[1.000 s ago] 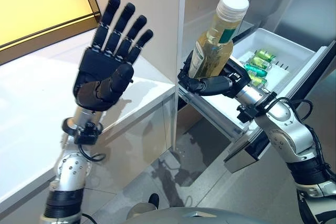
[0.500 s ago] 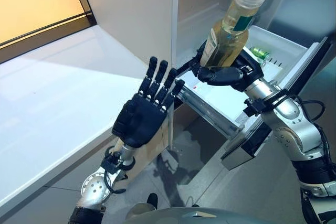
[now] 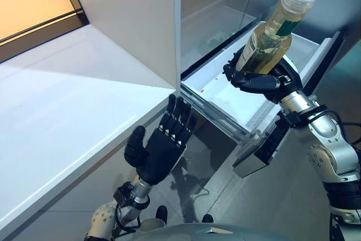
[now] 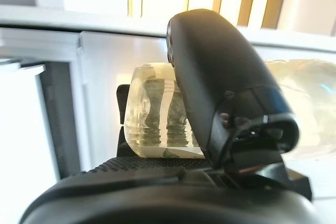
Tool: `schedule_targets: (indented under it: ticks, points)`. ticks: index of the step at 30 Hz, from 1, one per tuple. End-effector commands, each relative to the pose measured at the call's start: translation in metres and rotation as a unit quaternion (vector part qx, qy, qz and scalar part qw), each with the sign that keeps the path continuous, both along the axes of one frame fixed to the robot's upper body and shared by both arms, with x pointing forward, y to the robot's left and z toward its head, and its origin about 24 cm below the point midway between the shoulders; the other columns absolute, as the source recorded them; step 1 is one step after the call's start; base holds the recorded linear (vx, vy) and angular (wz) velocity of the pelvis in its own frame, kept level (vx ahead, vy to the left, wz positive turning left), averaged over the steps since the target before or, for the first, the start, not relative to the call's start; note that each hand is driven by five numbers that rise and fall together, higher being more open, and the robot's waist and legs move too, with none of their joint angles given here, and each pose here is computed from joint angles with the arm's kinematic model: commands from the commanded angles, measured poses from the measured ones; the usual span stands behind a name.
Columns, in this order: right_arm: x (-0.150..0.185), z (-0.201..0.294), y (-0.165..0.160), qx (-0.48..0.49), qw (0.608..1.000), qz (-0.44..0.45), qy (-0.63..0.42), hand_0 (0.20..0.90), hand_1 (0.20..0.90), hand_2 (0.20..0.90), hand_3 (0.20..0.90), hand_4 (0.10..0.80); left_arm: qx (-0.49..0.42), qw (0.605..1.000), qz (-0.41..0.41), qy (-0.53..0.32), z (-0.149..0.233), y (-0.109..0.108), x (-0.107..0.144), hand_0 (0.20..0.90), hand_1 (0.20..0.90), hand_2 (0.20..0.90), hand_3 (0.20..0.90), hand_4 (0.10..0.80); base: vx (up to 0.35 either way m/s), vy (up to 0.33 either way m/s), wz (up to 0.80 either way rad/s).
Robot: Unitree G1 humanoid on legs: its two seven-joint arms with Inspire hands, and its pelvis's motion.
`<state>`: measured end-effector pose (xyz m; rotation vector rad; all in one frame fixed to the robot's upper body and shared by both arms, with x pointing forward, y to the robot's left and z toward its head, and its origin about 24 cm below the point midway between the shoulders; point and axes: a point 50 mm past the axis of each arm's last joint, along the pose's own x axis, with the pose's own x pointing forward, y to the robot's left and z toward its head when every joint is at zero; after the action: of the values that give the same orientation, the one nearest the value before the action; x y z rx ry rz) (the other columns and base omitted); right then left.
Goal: Put drinks into fridge and close the fridge
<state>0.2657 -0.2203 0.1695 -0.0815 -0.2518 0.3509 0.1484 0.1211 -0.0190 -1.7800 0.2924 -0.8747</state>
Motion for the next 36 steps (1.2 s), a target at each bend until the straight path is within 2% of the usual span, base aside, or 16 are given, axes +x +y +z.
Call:
schedule_targets:
  ticks: [1,5,10,11,12,13,15,18,23,25,29,36]
  points:
    - [-0.016,0.082,-0.011,0.052,0.973,0.015,-0.225,0.3,0.3,0.3,0.2,0.1,-0.019,0.999,-0.05,-0.002,-0.009,-0.009,-0.018,0.9,0.9,0.9,0.9,0.8,0.051,0.011,-0.05]
    - [-0.014,0.078,-0.02,0.049,0.976,0.0,-0.213,0.3,0.3,0.3,0.2,0.1,0.048,0.996,-0.05,0.063,-0.04,-0.003,-0.036,0.9,0.9,0.9,0.9,0.8,0.028,0.009,-0.05]
    - [-0.01,0.07,-0.031,0.022,0.98,-0.04,-0.194,0.3,0.3,0.3,0.2,0.1,0.26,0.954,-0.042,0.142,-0.083,0.014,-0.051,0.9,0.9,0.9,0.9,0.8,0.019,0.004,-0.07]
    - [-0.008,0.069,-0.035,0.002,0.98,-0.059,-0.192,0.3,0.3,0.3,0.2,0.1,0.337,0.928,-0.033,0.155,-0.092,0.022,-0.05,0.9,0.9,0.9,0.9,0.8,0.033,-0.001,-0.07]
    - [-0.006,0.069,-0.036,-0.003,0.98,-0.063,-0.189,0.3,0.3,0.3,0.2,0.1,0.36,0.918,-0.036,0.163,-0.095,0.025,-0.049,0.9,0.9,0.9,0.9,0.8,0.04,-0.001,-0.06]
    - [-0.003,0.07,-0.038,-0.009,0.981,-0.069,-0.182,0.3,0.3,0.3,0.2,0.1,0.432,0.886,-0.024,0.165,-0.099,0.036,-0.045,0.9,0.9,0.9,0.9,0.8,0.034,0.001,-0.02]
    - [0.0,0.071,-0.039,-0.038,0.979,-0.084,-0.183,0.3,0.3,0.3,0.2,0.1,0.521,0.839,-0.012,0.154,-0.103,0.052,-0.039,0.9,0.9,0.9,0.9,0.8,0.045,0.007,-0.02]
    - [0.008,0.075,-0.04,-0.09,0.975,-0.101,-0.178,0.3,0.3,0.3,0.2,0.1,0.685,0.72,0.002,0.108,-0.106,0.077,-0.031,0.9,0.9,0.9,0.9,0.8,0.061,0.01,-0.01]
    - [0.023,0.073,-0.041,-0.149,0.973,-0.102,-0.144,0.3,0.3,0.3,0.2,0.1,0.799,0.597,-0.03,0.066,-0.113,0.094,-0.032,0.9,0.9,0.9,0.9,0.8,0.072,0.002,0.01]
    - [0.029,0.072,-0.041,-0.172,0.972,-0.094,-0.13,0.3,0.3,0.3,0.2,0.1,0.826,0.559,-0.048,0.054,-0.116,0.099,-0.036,0.9,0.9,0.9,0.9,0.8,0.084,-0.015,0.0]
    - [0.039,0.074,-0.044,-0.202,0.969,-0.091,-0.112,0.3,0.3,0.3,0.2,0.1,0.835,0.54,-0.077,0.068,-0.122,0.104,-0.048,0.9,0.9,0.9,0.9,0.8,0.079,-0.025,0.0]
    - [0.056,0.08,-0.047,-0.267,0.957,-0.083,-0.077,0.3,0.3,0.3,0.2,0.1,0.854,0.498,-0.084,0.125,-0.126,0.134,-0.071,0.9,0.9,0.9,0.9,0.8,0.083,-0.047,0.01]
